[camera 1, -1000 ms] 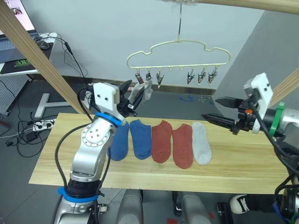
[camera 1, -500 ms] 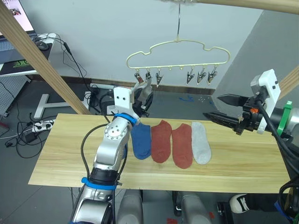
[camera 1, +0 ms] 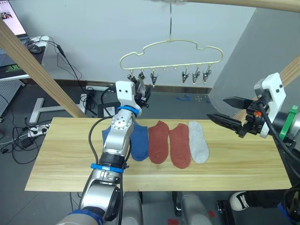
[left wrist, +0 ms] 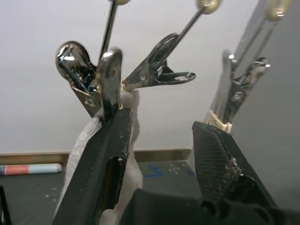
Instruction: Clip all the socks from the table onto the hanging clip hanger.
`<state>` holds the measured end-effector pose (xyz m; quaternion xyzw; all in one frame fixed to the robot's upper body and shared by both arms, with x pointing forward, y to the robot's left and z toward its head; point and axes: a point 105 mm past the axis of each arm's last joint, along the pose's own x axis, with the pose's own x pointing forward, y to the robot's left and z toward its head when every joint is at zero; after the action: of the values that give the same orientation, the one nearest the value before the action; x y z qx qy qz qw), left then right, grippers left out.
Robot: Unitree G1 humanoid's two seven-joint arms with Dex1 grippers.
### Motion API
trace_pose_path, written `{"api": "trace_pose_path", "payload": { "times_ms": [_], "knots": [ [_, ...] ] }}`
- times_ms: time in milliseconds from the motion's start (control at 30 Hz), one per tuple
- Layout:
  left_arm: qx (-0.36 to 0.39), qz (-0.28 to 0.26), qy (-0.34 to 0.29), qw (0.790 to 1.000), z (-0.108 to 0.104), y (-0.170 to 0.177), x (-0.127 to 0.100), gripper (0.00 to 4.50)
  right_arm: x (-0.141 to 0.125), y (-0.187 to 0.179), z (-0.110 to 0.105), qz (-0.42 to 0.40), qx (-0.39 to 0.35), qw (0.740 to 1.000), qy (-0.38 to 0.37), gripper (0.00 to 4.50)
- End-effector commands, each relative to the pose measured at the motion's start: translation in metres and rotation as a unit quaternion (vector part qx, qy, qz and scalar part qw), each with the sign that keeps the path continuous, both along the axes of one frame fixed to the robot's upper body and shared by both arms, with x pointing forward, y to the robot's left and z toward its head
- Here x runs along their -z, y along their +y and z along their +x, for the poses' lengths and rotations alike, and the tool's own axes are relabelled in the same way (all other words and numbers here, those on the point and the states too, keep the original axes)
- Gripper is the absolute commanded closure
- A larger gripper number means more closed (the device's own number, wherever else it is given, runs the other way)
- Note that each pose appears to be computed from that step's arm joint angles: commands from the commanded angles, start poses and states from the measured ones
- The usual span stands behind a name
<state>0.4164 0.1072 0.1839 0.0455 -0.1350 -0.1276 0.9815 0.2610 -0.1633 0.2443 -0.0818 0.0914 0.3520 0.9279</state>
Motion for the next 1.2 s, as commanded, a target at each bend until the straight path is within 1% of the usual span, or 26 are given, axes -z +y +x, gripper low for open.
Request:
{"api": "trace_pose_path", "payload": {
  "times_ms": [33,300,533,600,733,800,867,1033,1200],
  "knots": [
    [-0.023,0.002,-0.034,0.999,0.001,0.007,-0.015,2.18,-0.009,-0.001,-0.003,0.0,0.005,1.0,-0.024,0.03],
    [-0.039,0.02,-0.042,0.998,0.003,0.011,-0.015,2.18,-0.008,-0.002,-0.002,0.003,0.01,1.0,-0.02,0.03],
    [-0.031,0.021,-0.05,0.998,0.003,0.005,-0.018,2.18,-0.007,-0.004,-0.002,0.002,0.016,1.0,-0.018,0.03],
    [-0.03,0.039,-0.055,0.997,0.003,0.002,-0.018,2.18,-0.007,-0.004,-0.002,0.002,0.017,1.0,-0.018,0.03],
    [-0.026,0.043,-0.052,0.997,0.003,-0.001,-0.015,2.18,-0.006,-0.004,-0.002,0.001,0.02,1.0,-0.019,0.03],
    [-0.024,0.059,-0.057,0.996,0.003,-0.005,-0.015,2.18,-0.006,-0.005,-0.002,0.001,0.022,1.0,-0.019,0.03],
    [-0.035,0.075,-0.059,0.995,0.005,-0.005,-0.013,2.18,-0.006,-0.005,-0.002,0.001,0.024,1.0,-0.019,0.03],
    [-0.058,0.078,-0.049,0.994,0.007,0.003,-0.009,2.18,-0.005,-0.005,-0.003,0.002,0.026,0.999,-0.019,0.03],
    [-0.097,0.084,-0.036,0.991,0.009,0.018,-0.004,2.18,-0.005,-0.006,-0.004,0.002,0.028,0.999,-0.019,0.03]
  ]
}}
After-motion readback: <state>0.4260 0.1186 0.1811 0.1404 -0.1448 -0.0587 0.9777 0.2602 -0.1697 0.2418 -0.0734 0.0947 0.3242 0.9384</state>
